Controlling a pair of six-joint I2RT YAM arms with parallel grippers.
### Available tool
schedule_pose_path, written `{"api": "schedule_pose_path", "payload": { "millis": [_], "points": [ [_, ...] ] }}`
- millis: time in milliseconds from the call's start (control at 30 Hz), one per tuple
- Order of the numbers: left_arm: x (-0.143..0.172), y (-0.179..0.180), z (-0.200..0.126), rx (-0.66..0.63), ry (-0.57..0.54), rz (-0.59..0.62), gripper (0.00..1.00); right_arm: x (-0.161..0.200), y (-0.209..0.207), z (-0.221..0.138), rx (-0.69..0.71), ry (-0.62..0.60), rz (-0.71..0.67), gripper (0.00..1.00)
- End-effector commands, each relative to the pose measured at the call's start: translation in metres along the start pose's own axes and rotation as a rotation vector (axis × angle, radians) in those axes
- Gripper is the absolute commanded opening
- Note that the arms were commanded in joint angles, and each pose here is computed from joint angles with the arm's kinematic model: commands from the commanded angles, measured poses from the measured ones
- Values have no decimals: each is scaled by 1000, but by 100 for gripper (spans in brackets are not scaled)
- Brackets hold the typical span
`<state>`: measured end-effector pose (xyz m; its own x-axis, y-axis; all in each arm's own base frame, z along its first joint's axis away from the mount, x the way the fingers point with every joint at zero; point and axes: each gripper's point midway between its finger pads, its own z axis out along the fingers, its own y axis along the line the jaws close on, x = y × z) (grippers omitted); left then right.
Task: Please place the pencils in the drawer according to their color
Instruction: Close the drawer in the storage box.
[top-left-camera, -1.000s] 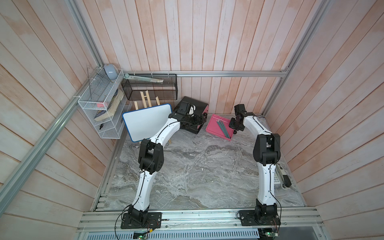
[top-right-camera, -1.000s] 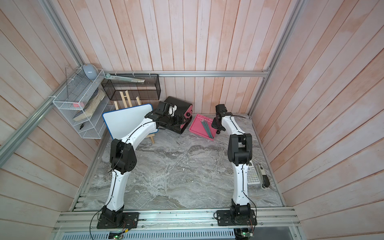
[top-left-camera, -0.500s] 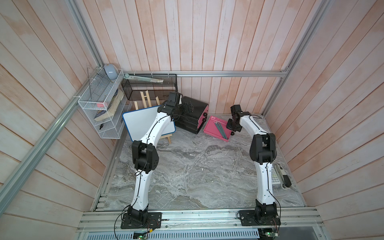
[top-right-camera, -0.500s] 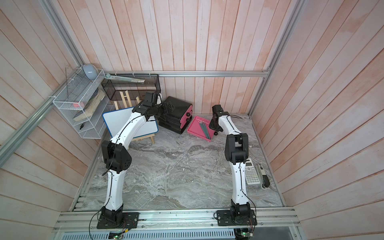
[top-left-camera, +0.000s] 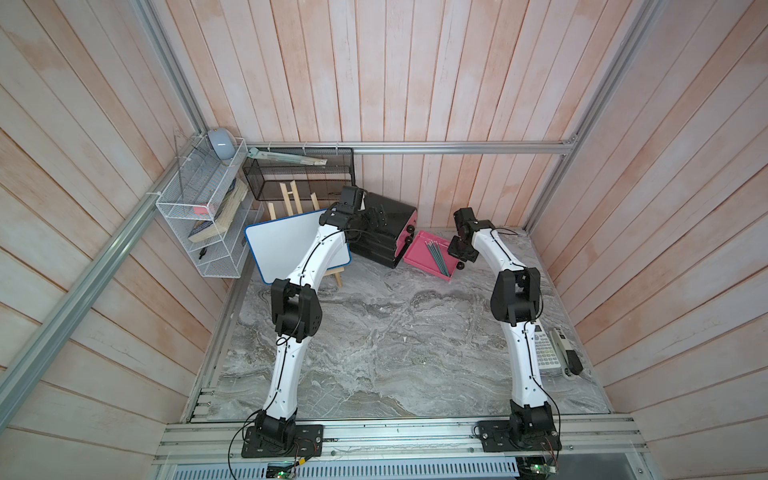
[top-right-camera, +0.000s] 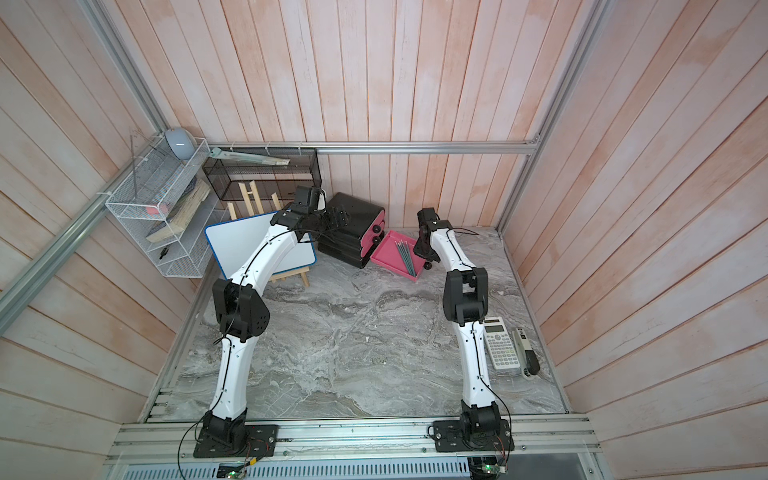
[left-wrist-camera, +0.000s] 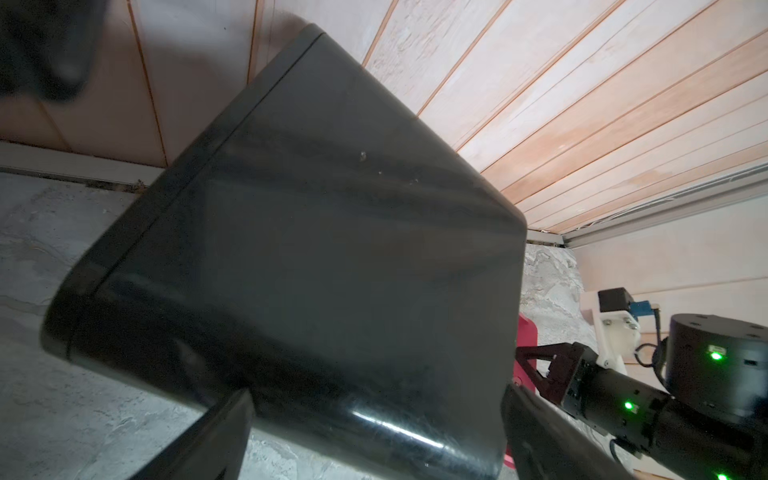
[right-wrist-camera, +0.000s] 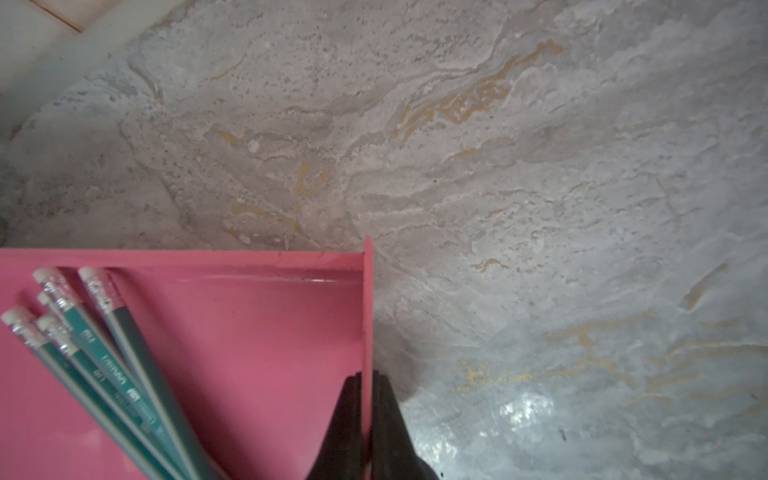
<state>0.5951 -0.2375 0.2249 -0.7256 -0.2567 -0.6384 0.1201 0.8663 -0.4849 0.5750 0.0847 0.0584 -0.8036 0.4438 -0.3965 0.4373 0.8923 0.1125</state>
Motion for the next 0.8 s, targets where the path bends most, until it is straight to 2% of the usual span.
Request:
{"api": "schedule_pose_path", "payload": {
  "millis": [0, 500, 767],
  "points": [
    [13, 5, 15, 15, 37, 16, 100, 3, 5, -2, 11, 4, 28, 0],
    [29, -7, 24, 99, 75, 17, 100, 17, 16, -7, 57, 2, 15, 0],
    [35, -8, 25, 116, 86, 24, 100, 17, 6, -3, 115, -10, 1, 0]
  ]
}}
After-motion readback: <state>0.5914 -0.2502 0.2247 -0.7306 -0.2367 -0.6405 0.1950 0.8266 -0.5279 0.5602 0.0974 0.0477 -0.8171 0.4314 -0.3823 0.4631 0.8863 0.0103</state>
